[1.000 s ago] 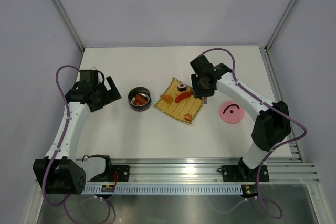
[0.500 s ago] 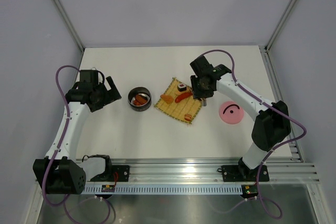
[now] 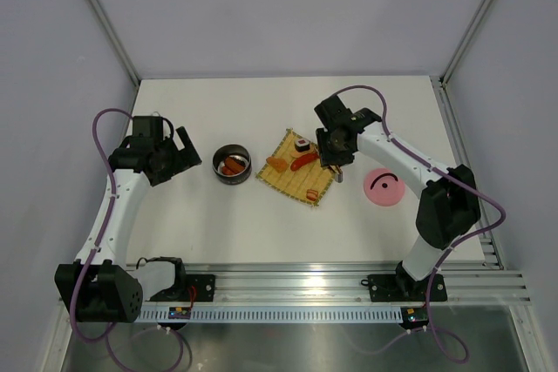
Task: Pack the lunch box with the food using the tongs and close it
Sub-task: Pick up the fake food from the plate.
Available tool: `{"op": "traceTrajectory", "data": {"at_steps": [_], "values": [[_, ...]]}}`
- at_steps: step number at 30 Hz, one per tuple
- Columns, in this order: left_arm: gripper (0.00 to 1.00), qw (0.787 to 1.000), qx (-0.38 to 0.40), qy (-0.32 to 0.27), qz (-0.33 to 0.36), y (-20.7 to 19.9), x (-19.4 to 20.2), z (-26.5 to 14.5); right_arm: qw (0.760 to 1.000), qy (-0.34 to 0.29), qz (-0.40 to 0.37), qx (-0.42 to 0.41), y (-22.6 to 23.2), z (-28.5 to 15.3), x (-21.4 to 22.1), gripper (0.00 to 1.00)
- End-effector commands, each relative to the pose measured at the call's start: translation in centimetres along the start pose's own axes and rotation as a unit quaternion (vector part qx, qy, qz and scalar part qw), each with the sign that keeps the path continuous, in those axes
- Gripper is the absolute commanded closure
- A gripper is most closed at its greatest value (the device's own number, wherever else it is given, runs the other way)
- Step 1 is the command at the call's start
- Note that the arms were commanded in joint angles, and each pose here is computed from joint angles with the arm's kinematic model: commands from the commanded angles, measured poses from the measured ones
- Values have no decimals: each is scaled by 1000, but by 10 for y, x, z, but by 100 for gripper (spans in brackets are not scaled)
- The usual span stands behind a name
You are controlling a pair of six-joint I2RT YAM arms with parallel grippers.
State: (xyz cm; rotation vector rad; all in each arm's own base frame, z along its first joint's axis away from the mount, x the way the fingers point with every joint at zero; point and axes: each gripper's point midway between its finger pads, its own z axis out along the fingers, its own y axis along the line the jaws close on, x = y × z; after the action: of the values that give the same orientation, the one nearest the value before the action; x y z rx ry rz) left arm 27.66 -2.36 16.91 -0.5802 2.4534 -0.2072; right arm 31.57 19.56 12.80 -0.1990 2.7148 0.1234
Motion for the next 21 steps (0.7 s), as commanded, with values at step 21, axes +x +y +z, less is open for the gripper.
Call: {"op": "traceTrajectory", "data": {"at_steps": [21], "values": [[1,1000,12,-15,4,-4,-8,1,999,-37,13,5,-9,-32,-9,73]]}}
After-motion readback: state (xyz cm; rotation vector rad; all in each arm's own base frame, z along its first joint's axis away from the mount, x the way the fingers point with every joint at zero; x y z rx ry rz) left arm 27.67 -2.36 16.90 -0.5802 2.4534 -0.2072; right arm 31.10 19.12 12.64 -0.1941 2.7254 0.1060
